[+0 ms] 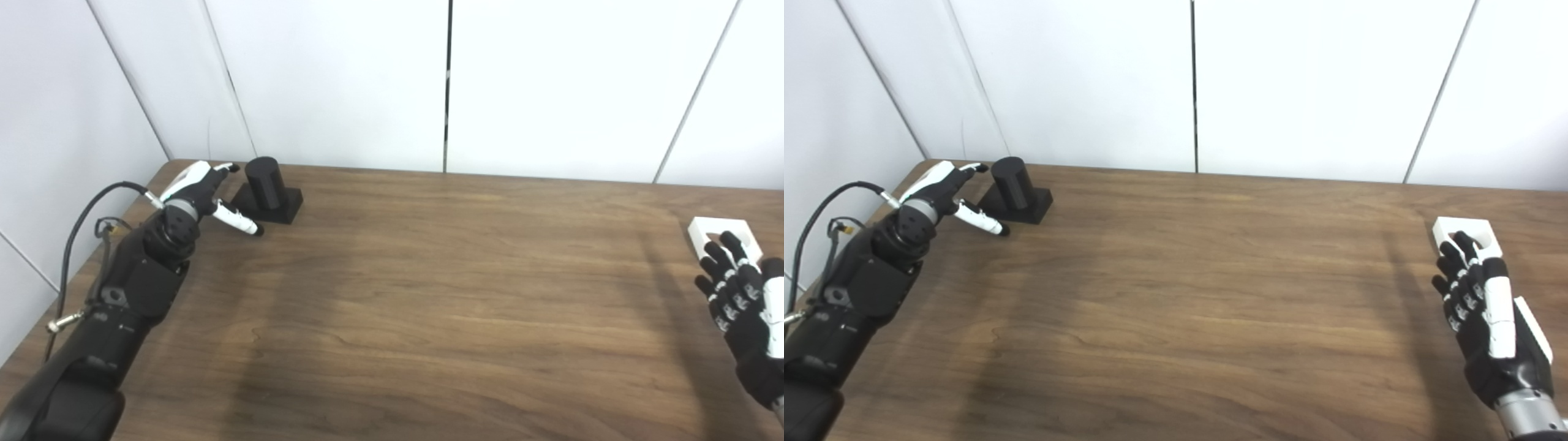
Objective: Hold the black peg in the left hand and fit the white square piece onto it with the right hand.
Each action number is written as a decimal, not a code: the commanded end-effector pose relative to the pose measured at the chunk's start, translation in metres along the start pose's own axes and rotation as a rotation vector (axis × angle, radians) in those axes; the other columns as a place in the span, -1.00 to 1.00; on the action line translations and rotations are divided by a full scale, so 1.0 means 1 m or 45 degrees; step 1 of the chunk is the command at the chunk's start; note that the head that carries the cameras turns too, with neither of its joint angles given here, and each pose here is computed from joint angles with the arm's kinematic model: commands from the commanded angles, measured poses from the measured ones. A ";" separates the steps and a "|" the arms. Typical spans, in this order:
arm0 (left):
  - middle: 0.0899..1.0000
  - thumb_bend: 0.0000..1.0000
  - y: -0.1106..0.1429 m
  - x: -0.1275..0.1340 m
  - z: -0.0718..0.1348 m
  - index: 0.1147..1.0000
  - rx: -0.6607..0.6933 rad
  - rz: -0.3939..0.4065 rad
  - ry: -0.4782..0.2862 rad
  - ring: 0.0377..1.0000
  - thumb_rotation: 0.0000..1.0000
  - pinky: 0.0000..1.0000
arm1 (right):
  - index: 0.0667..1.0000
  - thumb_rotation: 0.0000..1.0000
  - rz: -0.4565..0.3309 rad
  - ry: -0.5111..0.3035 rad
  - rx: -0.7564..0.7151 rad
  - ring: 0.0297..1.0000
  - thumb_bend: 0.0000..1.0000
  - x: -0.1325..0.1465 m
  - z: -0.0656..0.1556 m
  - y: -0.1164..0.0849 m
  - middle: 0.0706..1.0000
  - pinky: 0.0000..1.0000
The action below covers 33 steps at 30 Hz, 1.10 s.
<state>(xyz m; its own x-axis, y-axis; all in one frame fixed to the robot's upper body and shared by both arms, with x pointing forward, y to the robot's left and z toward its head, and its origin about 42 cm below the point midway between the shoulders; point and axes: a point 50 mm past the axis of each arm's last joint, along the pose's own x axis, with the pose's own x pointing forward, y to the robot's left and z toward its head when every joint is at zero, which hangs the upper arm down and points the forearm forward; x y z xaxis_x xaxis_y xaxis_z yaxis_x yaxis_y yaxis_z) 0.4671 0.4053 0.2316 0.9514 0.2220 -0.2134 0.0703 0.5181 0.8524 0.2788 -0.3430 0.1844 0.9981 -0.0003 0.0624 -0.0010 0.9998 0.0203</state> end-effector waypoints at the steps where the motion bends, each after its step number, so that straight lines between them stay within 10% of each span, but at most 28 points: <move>1: 1.00 0.95 0.041 0.004 0.017 0.90 0.044 0.104 -0.081 1.00 -0.84 1.00 | 1.00 1.00 0.024 -0.085 -0.018 1.00 0.19 0.004 0.016 -0.002 0.96 1.00; 33: 1.00 0.93 0.040 0.050 0.061 0.75 0.285 -0.092 -0.039 1.00 -0.69 1.00 | 1.00 1.00 0.015 -0.047 -0.054 1.00 0.22 -0.013 0.004 -0.005 0.90 1.00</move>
<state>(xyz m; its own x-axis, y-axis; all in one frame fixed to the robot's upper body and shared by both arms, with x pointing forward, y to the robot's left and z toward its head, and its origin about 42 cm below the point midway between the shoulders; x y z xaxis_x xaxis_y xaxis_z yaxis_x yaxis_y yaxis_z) 0.5188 0.3883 0.2382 0.9082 0.1663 -0.3841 0.3006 0.3793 0.8751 0.2635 -0.3463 0.1708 0.9999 -0.0024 0.0143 0.0023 1.0000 0.0019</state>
